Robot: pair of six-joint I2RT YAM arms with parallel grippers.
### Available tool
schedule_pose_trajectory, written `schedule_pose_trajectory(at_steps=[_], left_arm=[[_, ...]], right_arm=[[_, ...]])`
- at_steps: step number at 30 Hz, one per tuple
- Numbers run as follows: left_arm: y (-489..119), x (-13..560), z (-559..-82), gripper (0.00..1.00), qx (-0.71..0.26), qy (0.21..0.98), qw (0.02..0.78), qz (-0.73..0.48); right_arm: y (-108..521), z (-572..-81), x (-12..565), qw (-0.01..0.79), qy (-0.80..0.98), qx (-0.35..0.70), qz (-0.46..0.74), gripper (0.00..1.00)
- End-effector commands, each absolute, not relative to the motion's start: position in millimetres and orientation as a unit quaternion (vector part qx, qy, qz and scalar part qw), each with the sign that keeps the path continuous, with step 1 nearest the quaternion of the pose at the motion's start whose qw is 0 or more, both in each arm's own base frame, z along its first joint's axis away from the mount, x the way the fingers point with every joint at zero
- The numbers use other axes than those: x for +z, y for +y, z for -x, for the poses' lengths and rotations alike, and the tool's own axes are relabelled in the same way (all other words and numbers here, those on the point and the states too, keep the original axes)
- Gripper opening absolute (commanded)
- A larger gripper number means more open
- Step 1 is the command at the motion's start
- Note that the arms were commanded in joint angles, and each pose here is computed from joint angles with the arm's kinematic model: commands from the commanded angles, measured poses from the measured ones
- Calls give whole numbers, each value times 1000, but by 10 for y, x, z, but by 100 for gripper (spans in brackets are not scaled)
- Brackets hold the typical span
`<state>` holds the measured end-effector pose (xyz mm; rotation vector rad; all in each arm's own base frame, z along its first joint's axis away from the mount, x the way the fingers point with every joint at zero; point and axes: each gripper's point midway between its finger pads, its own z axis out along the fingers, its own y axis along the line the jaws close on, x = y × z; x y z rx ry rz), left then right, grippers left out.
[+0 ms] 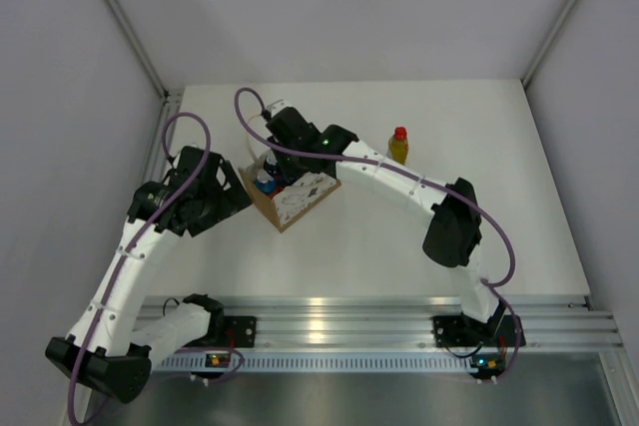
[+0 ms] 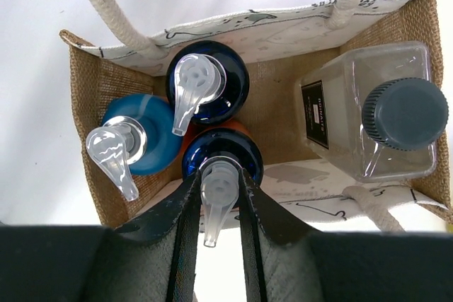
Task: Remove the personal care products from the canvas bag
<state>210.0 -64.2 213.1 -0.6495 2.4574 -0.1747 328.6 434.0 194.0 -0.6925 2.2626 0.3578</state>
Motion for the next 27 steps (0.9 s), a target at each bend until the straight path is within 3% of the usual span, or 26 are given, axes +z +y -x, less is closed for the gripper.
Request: schedule_pose_trajectory(at_steps=[1,16,21,27], left_arm=[[-607,2159,-2101,98,-59,920,301,244],[-600,2155,-2103,98,-58,919,301,247],[-595,2169,-2106,98,-57,919,304,246],[-593,2169,-2107,98,-57,918,304,247]], right_arm=[[4275,-3229,2149,376,877,151,260,24],[4256,-3205,1994,363,883,139,263,23],[4287,-3207,2045,367,879,147,267,0],[4300,-3280,2372,402,861,152,271,0]])
